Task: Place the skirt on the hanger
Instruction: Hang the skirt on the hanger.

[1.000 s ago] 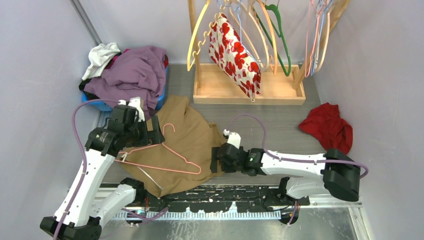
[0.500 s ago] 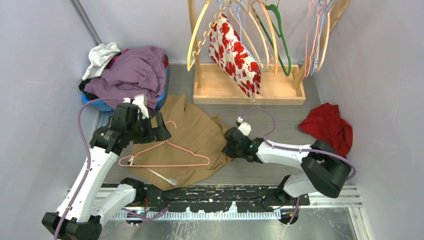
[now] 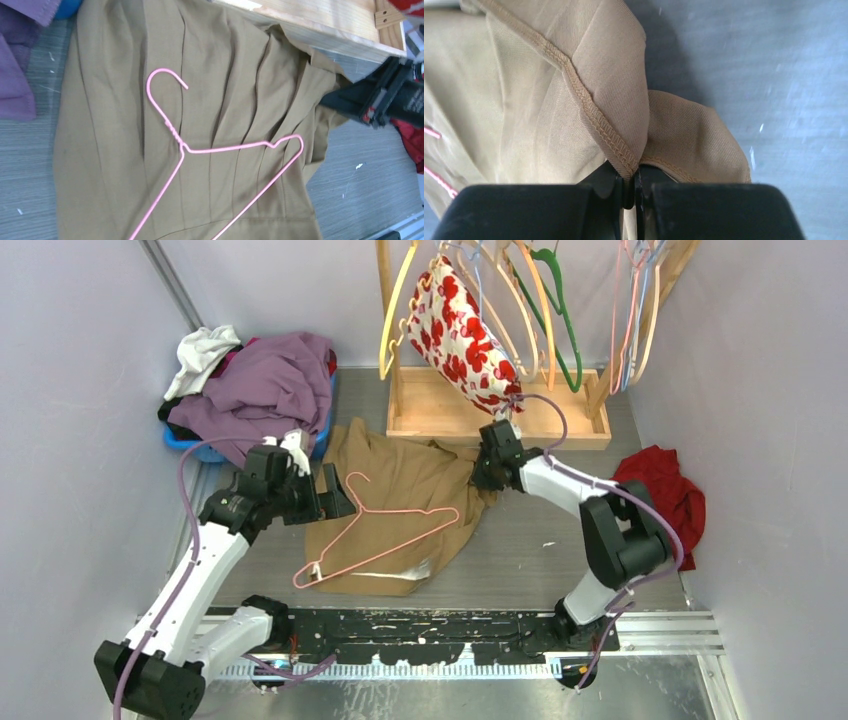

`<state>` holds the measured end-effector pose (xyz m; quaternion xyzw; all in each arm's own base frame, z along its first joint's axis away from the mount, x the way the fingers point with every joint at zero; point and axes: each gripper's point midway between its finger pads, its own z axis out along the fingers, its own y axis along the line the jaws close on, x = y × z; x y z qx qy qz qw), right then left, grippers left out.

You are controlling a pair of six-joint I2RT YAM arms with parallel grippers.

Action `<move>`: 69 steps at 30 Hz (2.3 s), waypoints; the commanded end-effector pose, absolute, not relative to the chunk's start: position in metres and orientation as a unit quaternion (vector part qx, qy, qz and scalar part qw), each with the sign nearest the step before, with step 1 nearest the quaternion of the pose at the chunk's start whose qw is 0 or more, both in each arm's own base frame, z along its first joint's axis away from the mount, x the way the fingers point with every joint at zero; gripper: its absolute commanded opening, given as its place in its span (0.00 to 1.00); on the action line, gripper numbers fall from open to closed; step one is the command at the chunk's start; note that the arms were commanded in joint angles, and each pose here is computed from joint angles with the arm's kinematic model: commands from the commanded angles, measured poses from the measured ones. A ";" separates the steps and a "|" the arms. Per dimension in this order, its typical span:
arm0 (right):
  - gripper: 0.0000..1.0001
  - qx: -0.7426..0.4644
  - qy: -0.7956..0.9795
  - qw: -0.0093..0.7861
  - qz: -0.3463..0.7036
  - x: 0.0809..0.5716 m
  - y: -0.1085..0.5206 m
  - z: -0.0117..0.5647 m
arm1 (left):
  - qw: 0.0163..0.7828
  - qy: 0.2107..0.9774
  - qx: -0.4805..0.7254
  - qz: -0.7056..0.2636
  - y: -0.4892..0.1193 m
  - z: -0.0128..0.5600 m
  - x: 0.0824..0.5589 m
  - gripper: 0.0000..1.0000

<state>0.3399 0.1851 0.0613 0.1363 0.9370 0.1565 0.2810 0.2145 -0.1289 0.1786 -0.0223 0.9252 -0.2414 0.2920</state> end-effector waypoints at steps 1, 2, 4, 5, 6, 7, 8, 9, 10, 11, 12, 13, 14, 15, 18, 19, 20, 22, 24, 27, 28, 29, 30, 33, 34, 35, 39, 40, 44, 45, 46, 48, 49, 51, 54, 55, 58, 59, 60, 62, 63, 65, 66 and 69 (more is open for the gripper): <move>0.02 0.087 0.925 0.321 0.183 0.397 0.189 0.084 | 0.318 0.903 -0.011 -0.288 -0.148 0.186 0.232 0.99; 0.02 0.079 0.921 0.325 0.198 0.408 0.195 0.087 | 0.315 0.903 -0.010 -0.291 -0.150 0.184 0.233 0.99; 0.04 0.075 0.915 0.331 0.218 0.429 0.202 0.091 | 0.310 0.904 -0.004 -0.294 -0.156 0.181 0.236 0.99; 0.06 0.073 0.915 0.329 0.221 0.437 0.204 0.092 | 0.307 0.904 -0.001 -0.296 -0.160 0.179 0.237 0.99; 0.08 0.073 0.918 0.325 0.215 0.443 0.202 0.092 | 0.304 0.905 0.003 -0.297 -0.164 0.178 0.237 0.99; 0.10 0.071 0.921 0.325 0.203 0.447 0.198 0.093 | 0.300 0.906 0.006 -0.299 -0.167 0.176 0.237 0.99; 0.10 0.064 0.924 0.325 0.192 0.445 0.194 0.094 | 0.298 0.906 0.010 -0.302 -0.172 0.175 0.237 0.99; 0.11 0.061 0.926 0.327 0.179 0.442 0.188 0.098 | 0.296 0.905 0.015 -0.304 -0.176 0.174 0.237 0.99; 0.15 0.063 0.928 0.329 0.161 0.436 0.180 0.102 | 0.296 0.905 0.019 -0.304 -0.180 0.174 0.236 0.99; 0.20 0.067 0.932 0.325 0.147 0.427 0.172 0.106 | 0.294 0.906 0.025 -0.304 -0.184 0.173 0.234 0.99; 0.29 0.071 0.934 0.320 0.141 0.415 0.166 0.110 | 0.295 0.906 0.030 -0.303 -0.187 0.173 0.233 0.99; 0.39 0.077 0.937 0.313 0.134 0.402 0.160 0.112 | 0.296 0.906 0.033 -0.300 -0.189 0.174 0.232 0.99; 0.47 0.085 0.937 0.312 0.133 0.388 0.154 0.117 | 0.297 0.907 0.034 -0.297 -0.189 0.173 0.231 0.99; 0.53 0.091 0.932 0.324 0.138 0.374 0.148 0.131 | 0.299 0.907 0.033 -0.295 -0.188 0.173 0.231 0.99; 0.61 0.111 0.926 0.339 0.124 0.332 0.125 0.147 | 0.299 0.909 0.030 -0.288 -0.187 0.169 0.231 0.99; 0.62 0.115 0.924 0.342 0.129 0.317 0.122 0.152 | 0.300 0.909 0.030 -0.287 -0.187 0.169 0.233 0.99; 0.62 0.114 0.920 0.346 0.145 0.302 0.123 0.160 | 0.302 0.909 0.033 -0.286 -0.188 0.168 0.235 0.99; 0.57 0.115 0.913 0.356 0.165 0.267 0.125 0.177 | 0.302 0.910 0.039 -0.281 -0.190 0.165 0.239 1.00; 0.54 0.104 0.900 0.370 0.205 0.234 0.144 0.192 | 0.300 0.912 0.047 -0.276 -0.192 0.163 0.242 0.99; 0.40 0.073 0.884 0.372 0.273 0.182 0.187 0.203 | 0.309 0.908 0.055 -0.276 -0.197 0.163 0.252 0.99; 0.39 0.072 0.880 0.377 0.279 0.170 0.195 0.203 | 0.310 0.908 0.056 -0.275 -0.198 0.163 0.256 0.99; 0.36 0.067 0.876 0.383 0.285 0.161 0.205 0.202 | 0.309 0.909 0.059 -0.275 -0.200 0.163 0.259 0.99; 0.30 0.054 0.876 0.381 0.291 0.151 0.217 0.200 | 0.301 0.912 0.062 -0.272 -0.202 0.160 0.261 0.99; 0.28 0.000 0.881 0.397 0.257 0.128 0.254 0.195 | 0.303 0.909 0.063 -0.278 -0.208 0.160 0.271 0.99; 0.28 -0.014 0.880 0.411 0.238 0.123 0.264 0.195 | 0.305 0.906 0.065 -0.285 -0.212 0.161 0.274 0.99; 0.30 -0.028 0.877 0.424 0.226 0.117 0.274 0.197 | 0.307 0.903 0.068 -0.293 -0.215 0.162 0.276 0.99; 0.40 -0.046 0.877 0.447 0.173 0.118 0.294 0.179 | 0.319 0.898 0.078 -0.292 -0.221 0.162 0.289 1.00; 0.40 -0.043 0.875 0.454 0.164 0.121 0.294 0.176 | 0.325 0.893 0.078 -0.301 -0.223 0.164 0.293 0.99; 0.40 -0.013 0.867 0.468 0.170 0.132 0.280 0.169 | 0.306 0.884 0.048 -0.351 -0.225 0.165 0.309 0.99; 0.40 -0.004 0.868 0.463 0.180 0.134 0.275 0.165 | 0.293 0.884 0.045 -0.362 -0.226 0.164 0.309 0.99; 0.40 0.006 0.869 0.453 0.198 0.136 0.273 0.163 | 0.283 0.880 0.056 -0.377 -0.231 0.165 0.306 0.99; 0.37 0.020 0.876 0.433 0.212 0.140 0.262 0.148 | 0.270 0.873 0.070 -0.399 -0.239 0.167 0.298 0.99; 0.36 0.028 0.878 0.421 0.227 0.143 0.261 0.140 | 0.268 0.873 0.074 -0.400 -0.240 0.167 0.294 1.00; 0.33 0.028 0.880 0.407 0.243 0.141 0.260 0.135 | 0.270 0.873 0.075 -0.399 -0.240 0.169 0.288 0.99; 0.29 0.018 0.884 0.401 0.241 0.139 0.264 0.131 | 0.279 0.875 0.077 -0.387 -0.242 0.172 0.277 0.99; 0.28 0.015 0.885 0.398 0.242 0.139 0.268 0.129 | 0.281 0.876 0.080 -0.384 -0.244 0.174 0.275 0.99; 0.26 0.011 0.883 0.402 0.241 0.141 0.278 0.128 | 0.291 0.879 0.082 -0.367 -0.244 0.175 0.271 0.99; 0.24 0.013 0.884 0.405 0.234 0.143 0.279 0.127 | 0.294 0.880 0.082 -0.363 -0.243 0.175 0.271 0.99; 0.20 0.013 0.884 0.409 0.228 0.145 0.280 0.127 | 0.296 0.881 0.081 -0.360 -0.243 0.174 0.270 0.99; 0.13 0.019 0.883 0.416 0.217 0.150 0.282 0.125 | 0.303 0.881 0.086 -0.352 -0.243 0.174 0.268 0.99; 0.11 0.021 0.884 0.418 0.206 0.152 0.282 0.123 | 0.314 0.880 0.088 -0.346 -0.241 0.177 0.266 0.99; 0.07 0.030 0.888 0.418 0.190 0.153 0.278 0.114 | 0.320 0.879 0.094 -0.342 -0.239 0.174 0.262 0.99; 0.07 0.036 0.889 0.415 0.191 0.152 0.278 0.110 | 0.324 0.877 0.095 -0.341 -0.238 0.174 0.261 0.99; 0.08 0.054 0.888 0.417 0.186 0.155 0.273 0.102 | 0.328 0.877 0.096 -0.337 -0.234 0.168 0.258 0.99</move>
